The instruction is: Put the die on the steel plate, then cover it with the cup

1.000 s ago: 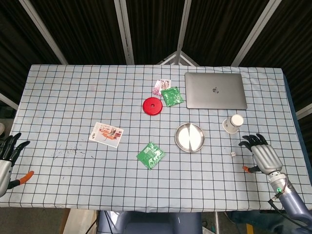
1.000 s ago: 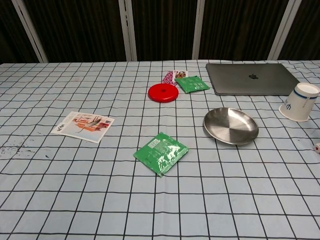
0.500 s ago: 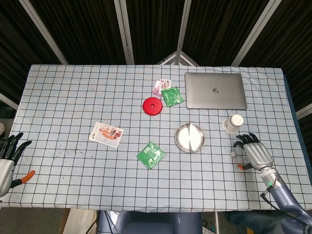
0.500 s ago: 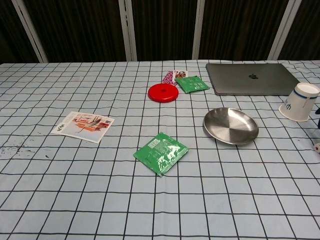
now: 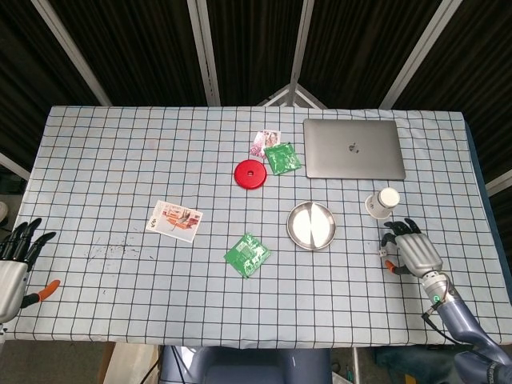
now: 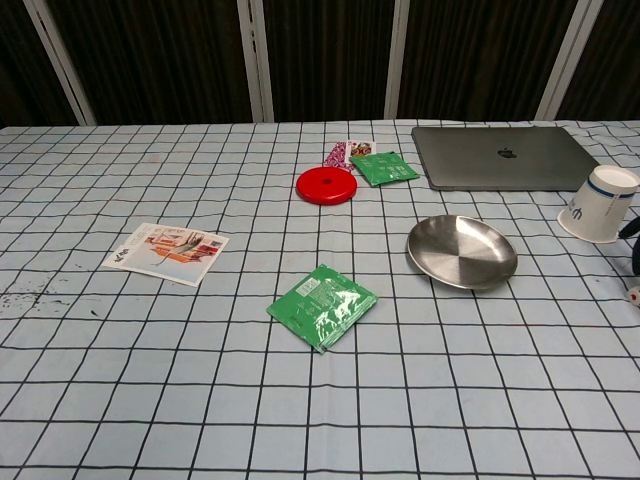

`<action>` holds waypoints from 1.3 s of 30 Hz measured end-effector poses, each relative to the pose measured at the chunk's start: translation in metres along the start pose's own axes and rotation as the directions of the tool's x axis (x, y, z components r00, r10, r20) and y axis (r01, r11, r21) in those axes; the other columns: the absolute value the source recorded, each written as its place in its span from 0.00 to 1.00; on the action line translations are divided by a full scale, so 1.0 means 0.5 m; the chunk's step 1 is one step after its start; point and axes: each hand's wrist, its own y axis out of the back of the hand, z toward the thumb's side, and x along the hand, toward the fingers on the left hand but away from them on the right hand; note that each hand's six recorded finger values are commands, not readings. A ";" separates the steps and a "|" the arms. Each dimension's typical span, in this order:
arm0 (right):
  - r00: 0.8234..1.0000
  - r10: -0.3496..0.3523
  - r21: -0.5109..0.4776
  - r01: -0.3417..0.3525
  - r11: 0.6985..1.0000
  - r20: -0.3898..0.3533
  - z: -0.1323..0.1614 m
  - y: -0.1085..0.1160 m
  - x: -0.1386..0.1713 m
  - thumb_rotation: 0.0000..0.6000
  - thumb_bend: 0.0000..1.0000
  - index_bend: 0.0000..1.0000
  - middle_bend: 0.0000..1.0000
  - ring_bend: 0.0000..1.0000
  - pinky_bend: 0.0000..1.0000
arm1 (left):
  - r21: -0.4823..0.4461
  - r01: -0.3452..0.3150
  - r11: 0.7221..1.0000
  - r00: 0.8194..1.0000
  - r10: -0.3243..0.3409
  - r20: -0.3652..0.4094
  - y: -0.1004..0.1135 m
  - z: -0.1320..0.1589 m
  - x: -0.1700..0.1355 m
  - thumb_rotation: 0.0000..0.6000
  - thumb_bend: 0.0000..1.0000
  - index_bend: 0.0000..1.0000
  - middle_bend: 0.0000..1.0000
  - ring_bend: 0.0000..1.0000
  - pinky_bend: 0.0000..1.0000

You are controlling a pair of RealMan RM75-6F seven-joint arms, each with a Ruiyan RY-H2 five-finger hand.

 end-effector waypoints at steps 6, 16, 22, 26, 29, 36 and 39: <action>1.000 0.004 -0.004 -0.004 1.000 0.002 -0.003 -0.006 -0.002 1.00 0.33 0.44 0.16 0.13 0.00 | 0.006 0.005 1.000 1.000 -0.005 -0.001 -0.004 0.002 0.001 1.00 0.26 0.17 0.00 0.00 0.13; 1.000 0.009 0.001 -0.009 1.000 -0.005 0.002 -0.011 -0.014 1.00 0.33 0.44 0.16 0.13 0.00 | 0.014 0.012 1.000 1.000 -0.012 0.003 -0.009 0.007 0.004 1.00 0.26 0.17 0.00 0.00 0.13; 1.000 0.024 0.008 -0.024 1.000 0.004 0.001 -0.017 -0.024 1.00 0.33 0.44 0.16 0.13 0.00 | 0.017 0.014 1.000 1.000 -0.014 -0.001 -0.012 0.007 0.006 1.00 0.26 0.17 0.00 0.00 0.13; 0.999 0.034 0.009 -0.034 0.999 0.010 -0.002 -0.022 -0.028 1.00 0.33 0.45 0.16 0.14 0.00 | 0.020 0.017 1.000 1.000 -0.017 -0.001 -0.014 0.008 0.007 1.00 0.26 0.17 0.00 0.00 0.13; 0.999 0.035 0.009 -0.035 0.999 0.012 -0.003 -0.024 -0.030 1.00 0.33 0.46 0.16 0.14 0.00 | 0.023 0.019 1.000 1.000 -0.019 -0.001 -0.016 0.009 0.008 1.00 0.26 0.17 0.00 0.00 0.13; 0.999 0.032 0.011 -0.032 0.999 0.010 -0.004 -0.023 -0.034 1.00 0.34 0.50 0.16 0.14 0.01 | 0.031 0.024 0.999 1.000 -0.024 0.001 -0.020 0.013 0.009 1.00 0.26 0.18 0.00 0.00 0.13; 1.000 0.029 0.010 -0.029 1.000 0.008 -0.003 -0.022 -0.035 1.00 0.34 0.51 0.16 0.14 0.01 | 0.032 0.026 0.999 1.000 -0.027 0.003 -0.022 0.014 0.009 1.00 0.26 0.18 0.00 0.00 0.13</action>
